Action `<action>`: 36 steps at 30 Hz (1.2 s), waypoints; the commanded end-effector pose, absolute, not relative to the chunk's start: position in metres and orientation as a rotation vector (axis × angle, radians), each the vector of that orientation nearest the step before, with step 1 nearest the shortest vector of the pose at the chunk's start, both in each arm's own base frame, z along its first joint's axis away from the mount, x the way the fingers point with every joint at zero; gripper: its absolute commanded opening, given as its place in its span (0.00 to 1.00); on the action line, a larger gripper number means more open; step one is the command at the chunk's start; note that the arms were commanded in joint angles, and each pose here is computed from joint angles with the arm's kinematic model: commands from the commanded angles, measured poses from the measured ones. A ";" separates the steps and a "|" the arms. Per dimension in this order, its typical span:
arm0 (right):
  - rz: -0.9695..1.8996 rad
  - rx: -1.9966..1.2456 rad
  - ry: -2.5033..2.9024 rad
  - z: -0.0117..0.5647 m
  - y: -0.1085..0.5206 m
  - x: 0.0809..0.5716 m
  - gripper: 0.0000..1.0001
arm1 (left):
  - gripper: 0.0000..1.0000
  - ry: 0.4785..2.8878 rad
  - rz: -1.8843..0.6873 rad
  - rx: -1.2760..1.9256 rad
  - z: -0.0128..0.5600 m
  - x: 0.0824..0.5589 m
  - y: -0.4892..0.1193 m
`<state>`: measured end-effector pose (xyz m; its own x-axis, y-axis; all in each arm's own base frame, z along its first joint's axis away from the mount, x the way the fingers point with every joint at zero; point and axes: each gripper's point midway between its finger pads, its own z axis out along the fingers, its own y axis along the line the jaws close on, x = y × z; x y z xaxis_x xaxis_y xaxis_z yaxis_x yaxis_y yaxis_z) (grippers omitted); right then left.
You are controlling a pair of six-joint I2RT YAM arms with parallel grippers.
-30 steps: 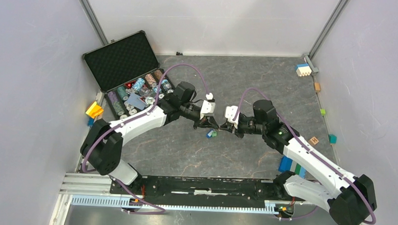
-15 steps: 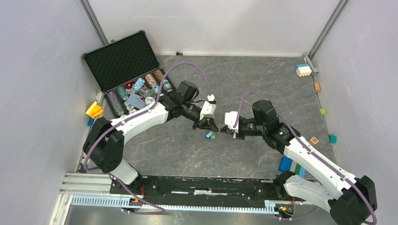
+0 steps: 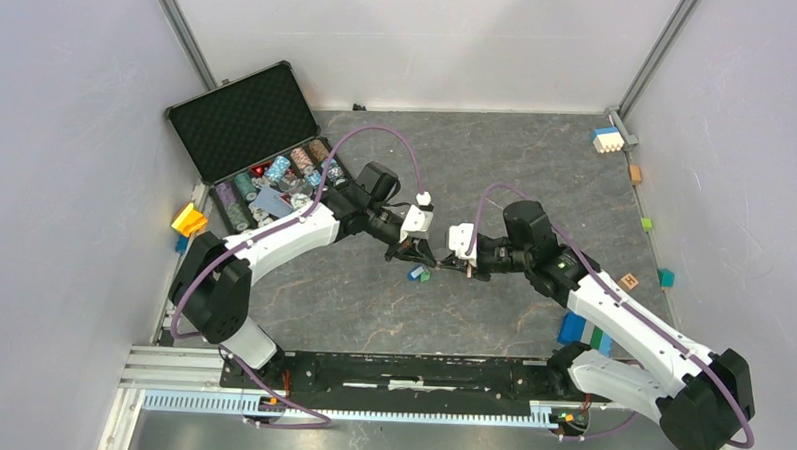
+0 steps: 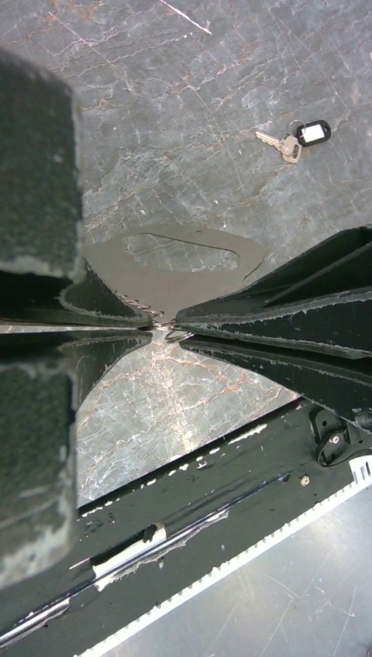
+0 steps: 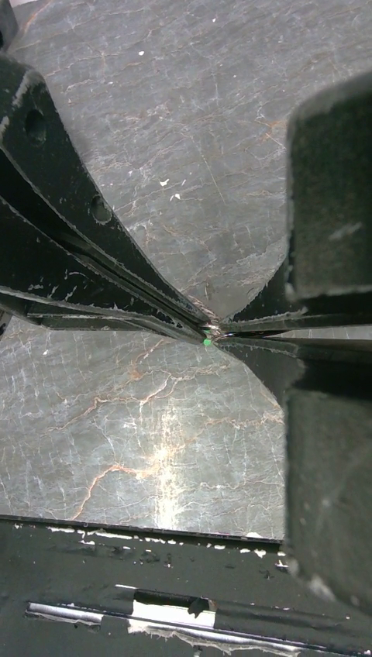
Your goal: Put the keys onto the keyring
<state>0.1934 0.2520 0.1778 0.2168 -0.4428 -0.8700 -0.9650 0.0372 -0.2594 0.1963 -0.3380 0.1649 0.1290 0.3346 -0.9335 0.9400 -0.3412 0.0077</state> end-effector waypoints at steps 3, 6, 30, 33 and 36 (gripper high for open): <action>0.637 -1.476 1.357 0.206 0.256 0.215 0.04 | 0.02 1.177 -1.231 1.788 0.173 0.192 -0.340; 0.631 -1.460 1.385 0.204 0.256 0.218 0.02 | 0.02 1.173 -1.222 1.787 0.175 0.192 -0.339; 0.707 -1.485 1.328 0.204 0.261 0.204 0.09 | 0.02 1.209 -1.131 1.770 0.174 0.196 -0.334; 0.708 -1.494 1.309 0.205 0.260 0.202 0.04 | 0.02 1.213 -1.133 1.773 0.171 0.196 -0.334; 0.735 -1.523 1.288 0.201 0.261 0.195 0.02 | 0.02 1.215 -1.132 1.774 0.169 0.196 -0.334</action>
